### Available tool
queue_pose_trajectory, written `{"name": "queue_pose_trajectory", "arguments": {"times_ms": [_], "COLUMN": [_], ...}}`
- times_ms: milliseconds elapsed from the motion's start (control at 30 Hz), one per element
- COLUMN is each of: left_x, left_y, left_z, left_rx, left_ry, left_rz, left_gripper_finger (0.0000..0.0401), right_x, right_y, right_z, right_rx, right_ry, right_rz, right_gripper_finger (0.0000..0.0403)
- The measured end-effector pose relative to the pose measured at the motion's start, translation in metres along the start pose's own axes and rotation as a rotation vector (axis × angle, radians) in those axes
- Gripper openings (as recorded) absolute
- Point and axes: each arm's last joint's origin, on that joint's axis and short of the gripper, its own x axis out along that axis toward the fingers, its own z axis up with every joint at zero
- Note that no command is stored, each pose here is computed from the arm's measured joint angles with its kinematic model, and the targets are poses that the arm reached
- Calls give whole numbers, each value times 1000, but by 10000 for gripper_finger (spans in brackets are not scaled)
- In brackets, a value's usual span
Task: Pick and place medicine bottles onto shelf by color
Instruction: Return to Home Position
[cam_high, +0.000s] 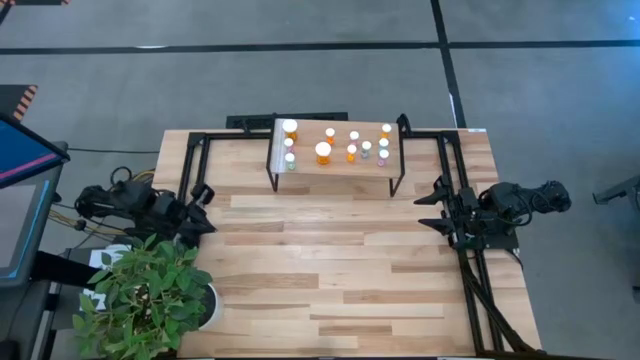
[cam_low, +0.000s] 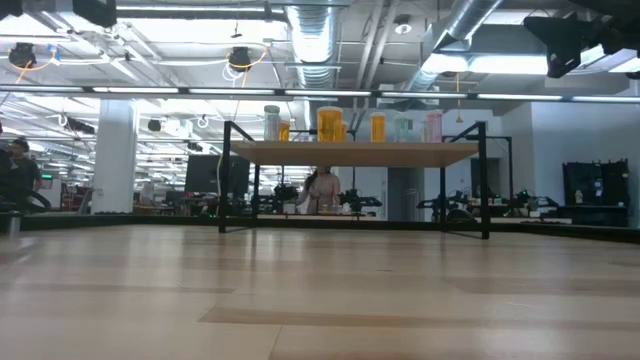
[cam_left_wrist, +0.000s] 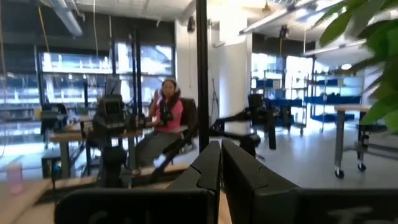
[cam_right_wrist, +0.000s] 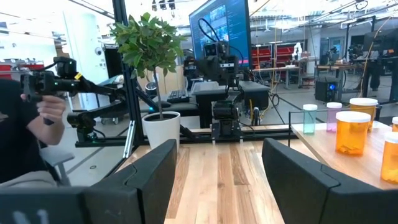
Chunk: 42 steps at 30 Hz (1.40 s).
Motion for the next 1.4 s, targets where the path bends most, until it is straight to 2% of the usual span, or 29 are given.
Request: {"name": "queue_pose_trajectory", "arguments": {"times_ms": [233, 433, 567, 733, 900, 1033, 1233, 1400], "left_x": [2, 7, 8, 7, 6, 6, 5, 5], "left_y": [2, 5, 5, 4, 5, 6, 6, 9], "left_z": [-21, -48, -65, -79, -86, -86, -94, -96], "left_rx": [-12, -38, -85, -114, -104, -101, -180, -134], "left_ry": [116, 70, 46, 83, 154, 150, 226, 248], "left_rz": [41, 92, 55, 6, 47, 66, 90, 182], "left_gripper_finger": [4, 4, 4, 4, 4, 4, 4, 4], "right_x": [0, 0, 0, 0, 0, 0, 0, 0], "right_y": [0, 0, 0, 0, 0, 0, 0, 0], "right_z": [0, 0, 0, 0, 0, 0, 0, 0], "right_rx": [0, 0, 0, 0, 0, 0, 0, 0], "right_ry": [0, 0, 0, 1, 1, 0, 0, 1], "right_rz": [0, 0, 0, 0, 0, 0, 0, 0], "right_gripper_finger": [260, 260, 260, 260, 260, 260, 260, 260]}}
